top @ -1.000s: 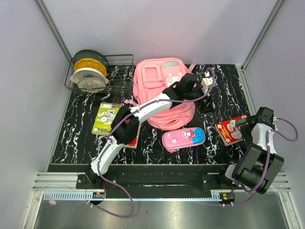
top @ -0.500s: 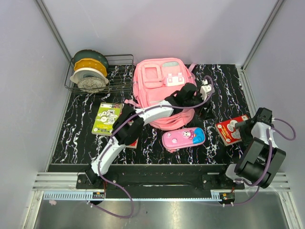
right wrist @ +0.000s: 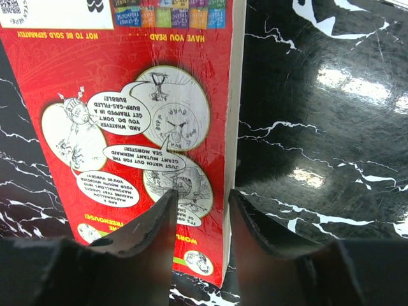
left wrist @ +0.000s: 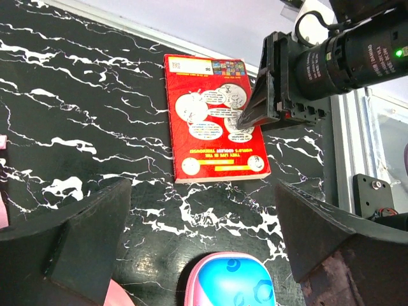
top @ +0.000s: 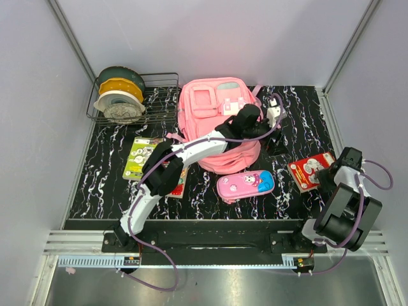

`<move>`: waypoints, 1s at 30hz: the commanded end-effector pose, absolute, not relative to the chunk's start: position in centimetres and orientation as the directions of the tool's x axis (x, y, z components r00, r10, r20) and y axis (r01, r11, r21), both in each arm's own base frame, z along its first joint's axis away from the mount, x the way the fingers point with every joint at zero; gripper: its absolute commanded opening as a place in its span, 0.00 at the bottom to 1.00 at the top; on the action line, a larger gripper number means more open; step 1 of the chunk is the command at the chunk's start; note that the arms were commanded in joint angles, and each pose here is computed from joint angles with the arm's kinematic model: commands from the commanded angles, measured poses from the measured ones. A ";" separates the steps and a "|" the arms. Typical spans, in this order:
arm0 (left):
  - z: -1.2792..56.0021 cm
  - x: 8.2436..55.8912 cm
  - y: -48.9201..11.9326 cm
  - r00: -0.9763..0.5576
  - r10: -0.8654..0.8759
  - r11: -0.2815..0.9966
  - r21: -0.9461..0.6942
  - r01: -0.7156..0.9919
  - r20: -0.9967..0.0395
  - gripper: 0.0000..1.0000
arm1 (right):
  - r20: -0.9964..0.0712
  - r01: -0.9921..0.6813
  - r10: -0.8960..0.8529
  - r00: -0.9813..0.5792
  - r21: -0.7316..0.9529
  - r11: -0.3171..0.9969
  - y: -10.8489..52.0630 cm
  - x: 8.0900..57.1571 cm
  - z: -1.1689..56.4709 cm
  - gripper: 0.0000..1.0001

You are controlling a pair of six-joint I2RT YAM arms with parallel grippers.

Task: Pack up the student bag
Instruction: Pick up the book from the center of the board.

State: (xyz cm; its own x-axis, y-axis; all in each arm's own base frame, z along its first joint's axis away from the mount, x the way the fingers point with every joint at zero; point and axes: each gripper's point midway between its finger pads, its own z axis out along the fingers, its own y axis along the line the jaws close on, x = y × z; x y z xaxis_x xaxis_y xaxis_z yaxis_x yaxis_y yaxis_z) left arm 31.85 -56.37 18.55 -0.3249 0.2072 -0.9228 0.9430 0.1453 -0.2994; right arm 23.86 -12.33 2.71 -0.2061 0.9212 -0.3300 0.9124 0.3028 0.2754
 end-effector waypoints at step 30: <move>24.8 34.6 -54.2 -0.181 0.151 0.200 -0.150 0.968 -0.972 0.99 | -0.232 0.733 0.841 -0.488 0.413 0.540 -5.7 26.6 2.1 0.00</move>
